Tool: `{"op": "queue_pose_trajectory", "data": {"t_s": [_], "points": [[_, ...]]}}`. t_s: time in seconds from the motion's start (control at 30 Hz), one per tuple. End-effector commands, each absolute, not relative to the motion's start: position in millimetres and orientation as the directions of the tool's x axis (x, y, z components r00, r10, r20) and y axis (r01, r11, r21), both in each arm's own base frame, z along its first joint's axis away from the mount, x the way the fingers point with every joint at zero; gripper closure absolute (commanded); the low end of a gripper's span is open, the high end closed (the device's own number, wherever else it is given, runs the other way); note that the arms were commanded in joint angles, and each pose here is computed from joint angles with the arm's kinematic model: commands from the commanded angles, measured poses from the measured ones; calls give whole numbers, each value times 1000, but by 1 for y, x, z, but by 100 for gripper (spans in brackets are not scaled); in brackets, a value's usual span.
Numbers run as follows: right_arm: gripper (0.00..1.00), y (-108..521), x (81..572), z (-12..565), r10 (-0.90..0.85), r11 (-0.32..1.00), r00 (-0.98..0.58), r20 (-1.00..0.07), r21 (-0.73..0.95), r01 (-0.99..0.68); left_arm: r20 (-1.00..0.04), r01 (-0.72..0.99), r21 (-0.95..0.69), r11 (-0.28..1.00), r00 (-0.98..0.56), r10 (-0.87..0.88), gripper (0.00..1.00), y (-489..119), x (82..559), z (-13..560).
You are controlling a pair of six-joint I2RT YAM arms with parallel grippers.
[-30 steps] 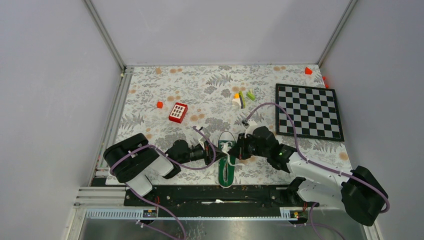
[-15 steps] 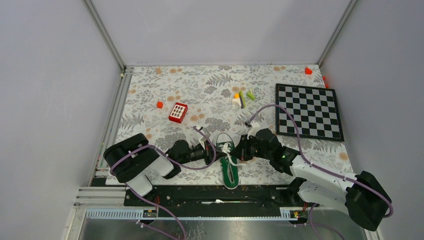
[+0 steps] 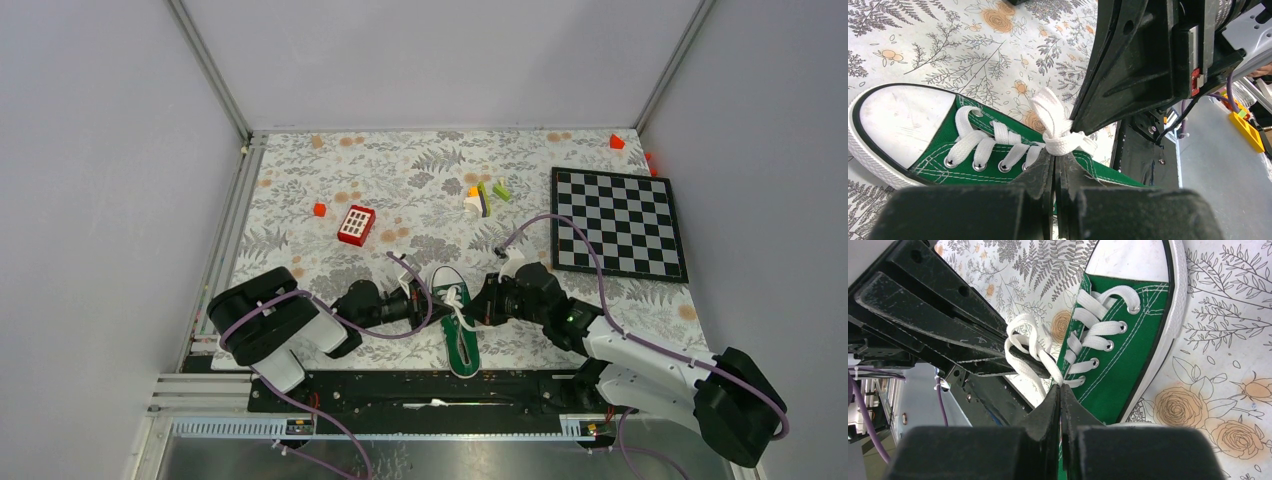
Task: Tie the shoes
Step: Cross the shoelace with the shoelace.
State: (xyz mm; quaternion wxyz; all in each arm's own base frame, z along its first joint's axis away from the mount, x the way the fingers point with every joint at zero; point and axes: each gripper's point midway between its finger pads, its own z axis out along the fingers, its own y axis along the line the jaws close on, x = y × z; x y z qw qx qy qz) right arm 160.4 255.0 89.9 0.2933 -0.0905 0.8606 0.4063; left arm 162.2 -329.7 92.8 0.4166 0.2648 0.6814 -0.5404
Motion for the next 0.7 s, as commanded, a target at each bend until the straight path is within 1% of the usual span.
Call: {"op": "queue_pose_trajectory", "data": {"t_s": [0.0,0.23,0.33,0.4,0.5,0.57,0.67], "points": [[98,259,165,100,114,633,-789,-604,656,-411,-859,818,-512,263,-495,-132,100,-333,163,105],[97,259,166,102,126,629,-784,-608,660,-411,-858,817,-513,263,-494,-138,100,-333,162,104],[94,258,166,102,129,633,-784,-607,659,-406,-857,817,-515,262,-497,-134,100,-334,161,103],[88,257,166,100,132,639,-786,-604,658,-399,-858,818,-514,258,-497,-132,100,-334,160,104],[86,255,166,100,137,645,-783,-606,655,-394,-859,820,-511,257,-495,-127,100,-334,159,102],[77,253,166,100,139,650,-780,-610,651,-393,-863,824,-505,258,-490,-126,100,-334,159,102],[69,248,166,101,136,667,-777,-615,637,-387,-865,826,-502,257,-487,-124,100,-333,158,103]]}}
